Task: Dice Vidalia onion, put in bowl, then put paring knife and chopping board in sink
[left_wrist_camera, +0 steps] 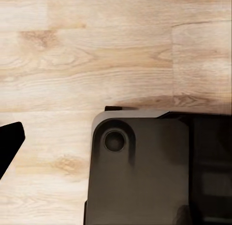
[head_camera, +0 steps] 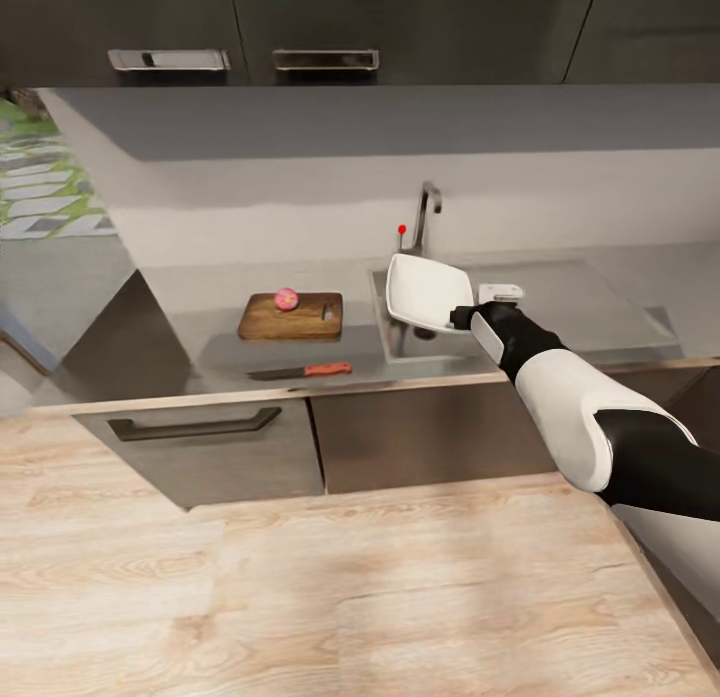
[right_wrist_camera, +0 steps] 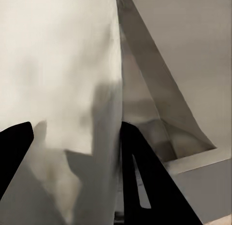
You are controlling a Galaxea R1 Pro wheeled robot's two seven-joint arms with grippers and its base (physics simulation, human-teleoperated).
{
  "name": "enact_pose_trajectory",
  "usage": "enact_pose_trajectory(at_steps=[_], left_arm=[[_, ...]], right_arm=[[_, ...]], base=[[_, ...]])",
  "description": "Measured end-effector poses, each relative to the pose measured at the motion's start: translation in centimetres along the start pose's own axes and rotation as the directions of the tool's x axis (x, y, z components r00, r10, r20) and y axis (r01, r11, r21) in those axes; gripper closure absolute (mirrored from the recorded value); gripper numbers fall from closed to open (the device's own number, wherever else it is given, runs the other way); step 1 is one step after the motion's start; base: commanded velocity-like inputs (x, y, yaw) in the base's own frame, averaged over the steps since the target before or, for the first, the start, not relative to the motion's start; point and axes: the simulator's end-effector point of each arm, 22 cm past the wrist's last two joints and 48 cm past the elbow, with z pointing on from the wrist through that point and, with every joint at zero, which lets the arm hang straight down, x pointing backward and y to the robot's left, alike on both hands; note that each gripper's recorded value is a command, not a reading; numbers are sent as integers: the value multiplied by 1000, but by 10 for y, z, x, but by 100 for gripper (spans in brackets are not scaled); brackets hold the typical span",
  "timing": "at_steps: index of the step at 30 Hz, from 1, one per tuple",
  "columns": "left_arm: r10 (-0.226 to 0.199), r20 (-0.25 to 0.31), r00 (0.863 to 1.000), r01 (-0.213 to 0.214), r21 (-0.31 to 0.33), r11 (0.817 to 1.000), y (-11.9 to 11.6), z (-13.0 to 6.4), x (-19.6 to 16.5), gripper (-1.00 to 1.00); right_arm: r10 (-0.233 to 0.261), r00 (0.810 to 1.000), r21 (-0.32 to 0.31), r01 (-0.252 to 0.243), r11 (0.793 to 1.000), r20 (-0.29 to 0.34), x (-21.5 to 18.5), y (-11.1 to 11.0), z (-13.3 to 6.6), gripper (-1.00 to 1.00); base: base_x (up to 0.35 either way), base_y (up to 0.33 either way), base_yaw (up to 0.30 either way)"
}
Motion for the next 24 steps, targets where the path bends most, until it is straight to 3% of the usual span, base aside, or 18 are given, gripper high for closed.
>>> enact_pose_trajectory(at_steps=[24], left_arm=[[-3, 38, 999, 3, 1, 1000, -1, 2, -15, -100]], right_arm=[[6, 999, 0, -6, 1000, 37, -25, -1, -20, 100]], base=[[0, 301, 0]])
